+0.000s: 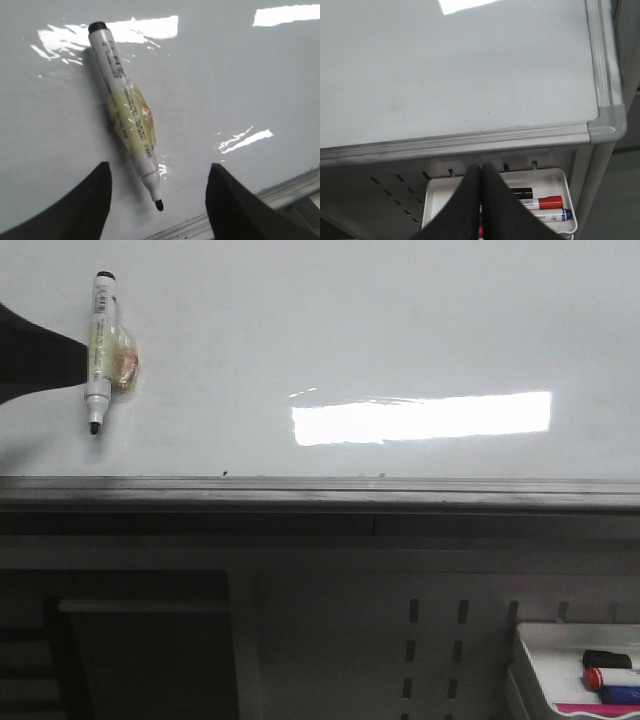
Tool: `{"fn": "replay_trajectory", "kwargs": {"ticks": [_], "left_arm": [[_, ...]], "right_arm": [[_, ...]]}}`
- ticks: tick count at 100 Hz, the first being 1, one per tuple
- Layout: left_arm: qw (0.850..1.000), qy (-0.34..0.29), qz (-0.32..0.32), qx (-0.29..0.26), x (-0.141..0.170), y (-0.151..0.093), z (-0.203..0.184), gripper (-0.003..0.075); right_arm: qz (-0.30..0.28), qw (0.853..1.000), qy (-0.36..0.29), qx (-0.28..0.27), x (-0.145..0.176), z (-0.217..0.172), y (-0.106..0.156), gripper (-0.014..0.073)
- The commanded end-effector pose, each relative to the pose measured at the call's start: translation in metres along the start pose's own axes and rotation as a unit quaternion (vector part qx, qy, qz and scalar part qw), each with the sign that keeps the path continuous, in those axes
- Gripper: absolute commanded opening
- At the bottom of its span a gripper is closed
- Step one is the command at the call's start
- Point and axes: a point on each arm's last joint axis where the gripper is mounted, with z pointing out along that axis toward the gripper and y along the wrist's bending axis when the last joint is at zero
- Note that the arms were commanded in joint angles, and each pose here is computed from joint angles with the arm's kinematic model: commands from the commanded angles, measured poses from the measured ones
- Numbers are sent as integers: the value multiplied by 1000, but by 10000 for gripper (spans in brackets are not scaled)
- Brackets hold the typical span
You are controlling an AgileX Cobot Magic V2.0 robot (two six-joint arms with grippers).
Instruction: Write number 4 on whiteboard
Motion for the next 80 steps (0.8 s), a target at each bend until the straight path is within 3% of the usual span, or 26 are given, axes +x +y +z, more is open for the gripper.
{"fn": "replay_trajectory", "kwargs": {"ticks": [1, 69, 74, 80], "left_arm": [[998, -50, -23, 9, -17, -3, 11, 391], [998, -13, -60, -16, -5, 4, 52, 384], [998, -3, -60, -18, -3, 4, 52, 349], [998, 13, -60, -21, 0, 5, 52, 249]], "right_arm": [[-5, 999, -46, 0, -18, -2, 1, -64], [-5, 999, -48, 0, -18, -2, 1, -64], [-5, 999, -48, 0, -18, -2, 1, -64], [-5, 999, -48, 0, -18, -2, 1, -64]]}}
